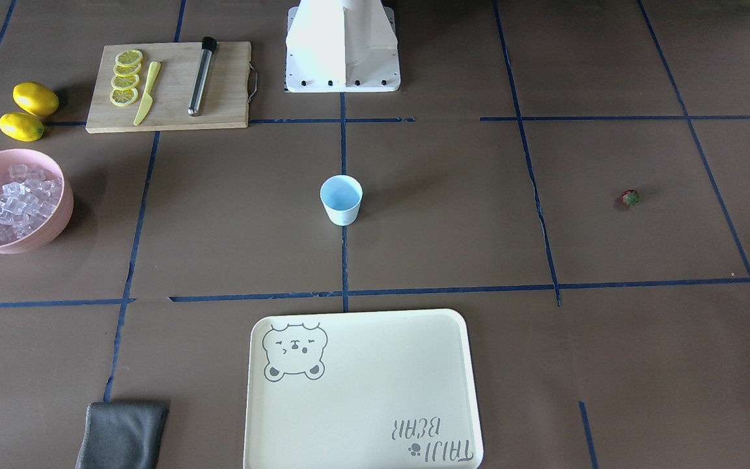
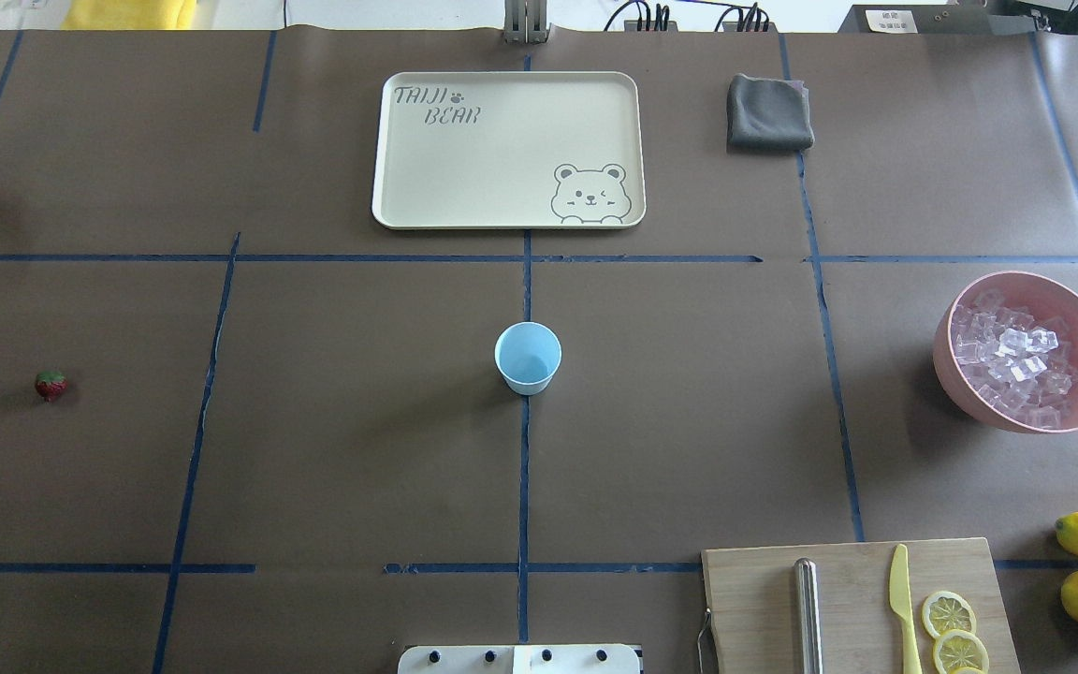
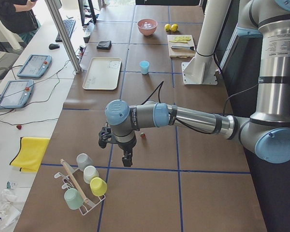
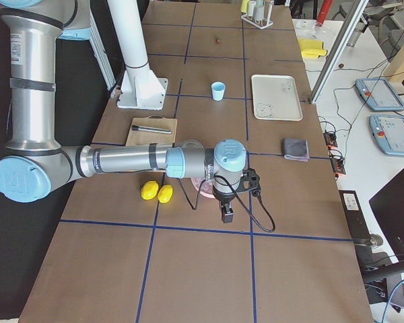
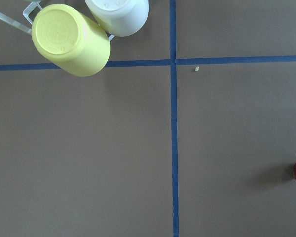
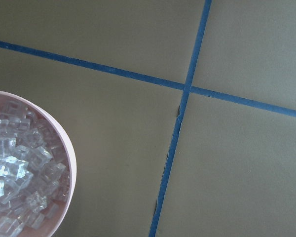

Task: Put ice and strawberries in cup
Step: 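Move the right gripper over the pink bowl of ice cubes, then lower the right gripper into the bowl and grasp an ice cube, then lift the ice cube and carry it over the light-blue cup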

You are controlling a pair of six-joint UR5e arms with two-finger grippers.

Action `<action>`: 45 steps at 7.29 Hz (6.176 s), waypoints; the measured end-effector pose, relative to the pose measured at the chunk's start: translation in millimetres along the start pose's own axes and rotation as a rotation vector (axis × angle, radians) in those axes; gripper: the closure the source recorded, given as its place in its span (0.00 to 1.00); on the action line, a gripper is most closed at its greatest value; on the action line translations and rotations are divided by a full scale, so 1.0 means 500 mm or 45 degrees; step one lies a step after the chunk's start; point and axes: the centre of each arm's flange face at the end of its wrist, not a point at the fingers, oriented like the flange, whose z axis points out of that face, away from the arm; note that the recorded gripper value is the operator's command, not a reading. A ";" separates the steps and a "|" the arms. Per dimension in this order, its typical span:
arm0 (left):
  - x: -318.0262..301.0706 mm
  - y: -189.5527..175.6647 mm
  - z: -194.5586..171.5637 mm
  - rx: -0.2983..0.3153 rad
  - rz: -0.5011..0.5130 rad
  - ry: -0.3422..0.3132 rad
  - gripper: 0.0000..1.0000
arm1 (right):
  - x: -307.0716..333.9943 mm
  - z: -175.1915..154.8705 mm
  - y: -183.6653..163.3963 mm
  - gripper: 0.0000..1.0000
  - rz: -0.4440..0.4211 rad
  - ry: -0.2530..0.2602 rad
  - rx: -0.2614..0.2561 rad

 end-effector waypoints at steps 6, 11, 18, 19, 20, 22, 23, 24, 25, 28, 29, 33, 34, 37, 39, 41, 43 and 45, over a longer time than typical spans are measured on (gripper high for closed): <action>0.009 0.000 -0.009 0.012 0.012 -0.001 0.00 | -0.093 -0.052 -0.020 0.00 -0.036 -0.010 0.067; 0.011 0.001 -0.010 0.014 0.014 0.000 0.00 | -0.324 0.049 -0.044 0.00 -0.080 -0.072 0.050; 0.010 0.004 -0.007 0.010 0.012 0.002 0.00 | -0.393 0.212 0.044 0.07 0.052 -0.093 0.111; 0.010 0.004 -0.007 0.010 0.012 0.002 0.00 | -0.395 0.222 0.055 0.08 0.043 -0.093 0.103; 0.010 0.005 -0.007 0.010 0.012 0.002 0.00 | -0.396 0.228 0.058 0.09 0.035 -0.085 0.105; 0.010 0.005 -0.007 0.011 0.013 0.002 0.00 | -0.395 0.241 0.056 0.18 0.024 -0.047 0.116; 0.011 0.006 -0.008 0.011 0.013 0.001 0.00 | -0.396 0.245 0.056 0.24 0.020 -0.040 0.116; 0.011 0.006 -0.008 0.011 0.013 0.001 0.00 | -0.397 0.247 0.056 0.36 0.017 -0.038 0.115; 0.012 0.007 -0.009 0.012 0.013 0.001 0.00 | -0.399 0.249 0.056 0.68 0.014 -0.037 0.112; 0.015 0.007 -0.013 0.016 0.018 0.001 0.00 | -0.396 0.255 0.058 0.99 0.014 -0.033 0.105; 0.016 0.007 -0.013 0.017 0.019 0.000 0.00 | -0.396 0.253 0.058 1.00 0.013 -0.033 0.106; 0.016 0.008 -0.013 0.016 0.016 0.001 0.00 | -0.396 0.107 0.027 1.00 0.053 -0.086 0.254; 0.016 0.008 -0.013 0.015 0.016 0.001 0.00 | -0.410 0.050 0.004 1.00 0.083 -0.120 0.269; 0.015 0.010 -0.011 0.011 0.011 0.001 0.00 | -0.519 -0.069 -0.059 1.00 0.110 -0.164 0.238; 0.014 0.009 -0.011 0.011 0.011 0.000 0.00 | -0.625 -0.093 -0.113 1.00 0.047 -0.192 0.228; 0.014 0.009 -0.011 0.012 0.012 0.001 0.00 | -0.797 -0.131 -0.188 1.00 0.046 -0.204 0.171; 0.015 0.009 -0.012 0.013 0.013 0.002 0.00 | -1.013 -0.124 -0.213 1.00 0.106 -0.189 0.152; 0.015 0.009 -0.012 0.013 0.013 0.001 0.00 | -1.217 -0.074 -0.237 1.00 0.170 -0.161 0.169</action>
